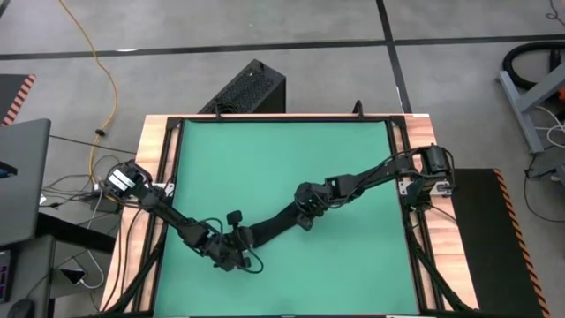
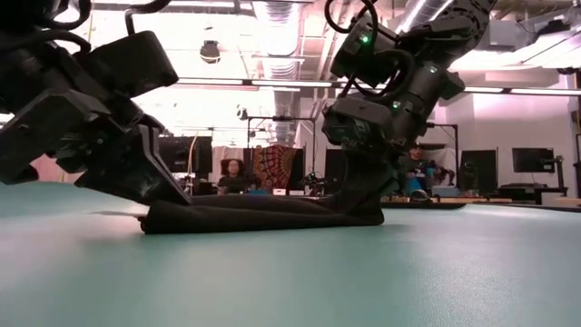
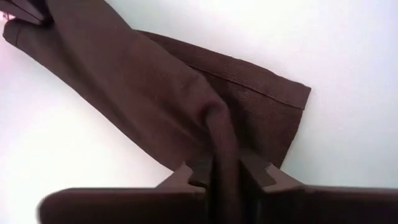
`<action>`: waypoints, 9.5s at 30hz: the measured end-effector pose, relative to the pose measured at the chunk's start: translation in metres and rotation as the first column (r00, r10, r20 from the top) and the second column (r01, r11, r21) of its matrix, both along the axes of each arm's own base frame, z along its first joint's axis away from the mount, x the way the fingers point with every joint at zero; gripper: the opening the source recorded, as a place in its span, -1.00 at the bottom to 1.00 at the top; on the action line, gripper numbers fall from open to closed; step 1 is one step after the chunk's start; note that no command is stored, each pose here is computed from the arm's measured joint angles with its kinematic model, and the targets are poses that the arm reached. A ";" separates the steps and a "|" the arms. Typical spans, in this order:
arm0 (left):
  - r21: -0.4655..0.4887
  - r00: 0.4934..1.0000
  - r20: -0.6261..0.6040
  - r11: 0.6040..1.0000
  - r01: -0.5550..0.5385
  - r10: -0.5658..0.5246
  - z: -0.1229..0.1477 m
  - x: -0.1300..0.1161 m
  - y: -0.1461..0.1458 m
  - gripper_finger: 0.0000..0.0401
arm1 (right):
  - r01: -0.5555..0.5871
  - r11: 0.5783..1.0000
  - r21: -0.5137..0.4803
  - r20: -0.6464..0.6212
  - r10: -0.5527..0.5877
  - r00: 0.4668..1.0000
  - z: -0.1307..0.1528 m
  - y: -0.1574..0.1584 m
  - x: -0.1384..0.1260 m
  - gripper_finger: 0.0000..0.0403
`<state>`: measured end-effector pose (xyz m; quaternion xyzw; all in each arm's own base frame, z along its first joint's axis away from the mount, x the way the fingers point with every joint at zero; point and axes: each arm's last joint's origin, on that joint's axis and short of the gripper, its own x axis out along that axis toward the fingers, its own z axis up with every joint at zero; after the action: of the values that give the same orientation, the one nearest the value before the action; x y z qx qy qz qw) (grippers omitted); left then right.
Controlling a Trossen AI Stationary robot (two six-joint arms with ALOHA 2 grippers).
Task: Roll towel into tight, uniform cylinder
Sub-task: Roll the black towel, then return to Home Position
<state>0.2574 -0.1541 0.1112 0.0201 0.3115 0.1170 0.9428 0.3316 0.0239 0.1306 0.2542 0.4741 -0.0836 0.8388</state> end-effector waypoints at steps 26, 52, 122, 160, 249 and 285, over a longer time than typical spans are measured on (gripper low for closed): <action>-0.020 0.999 -0.024 0.999 0.041 -0.042 -0.005 -0.006 -0.001 -1.00 | -0.049 0.951 -0.306 0.203 0.116 0.972 0.068 -0.008 -0.015 -0.32; 0.181 0.966 -0.231 0.970 0.162 -0.118 -0.014 -0.018 0.006 -1.00 | -0.230 0.896 -0.381 0.470 0.402 0.786 -0.031 0.016 0.006 -0.89; -0.007 0.977 0.201 0.998 -0.068 0.068 0.026 -0.022 0.089 -1.00 | -0.105 0.928 -0.357 0.472 0.277 0.837 -0.053 0.033 0.006 -0.92; -0.218 0.972 0.161 0.966 -0.137 0.174 -0.034 -0.023 0.072 -1.00 | 0.140 0.858 -0.494 0.613 0.230 0.755 0.011 0.085 -0.017 -0.93; -0.041 0.642 0.762 0.996 -0.078 0.082 0.101 -0.163 0.151 -1.00 | 0.250 0.810 -0.531 0.727 0.284 0.625 0.089 0.002 -0.177 -0.80; -0.072 0.711 0.703 0.996 0.048 0.017 0.102 -0.174 0.150 -1.00 | 0.304 0.858 -0.414 0.798 0.181 0.575 0.098 -0.013 -0.263 -0.80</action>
<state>0.0830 -0.0042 0.2135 -0.0632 -0.0655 0.0946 0.9913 0.0690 0.0114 0.2282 0.0494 -0.0149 -0.1099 0.9926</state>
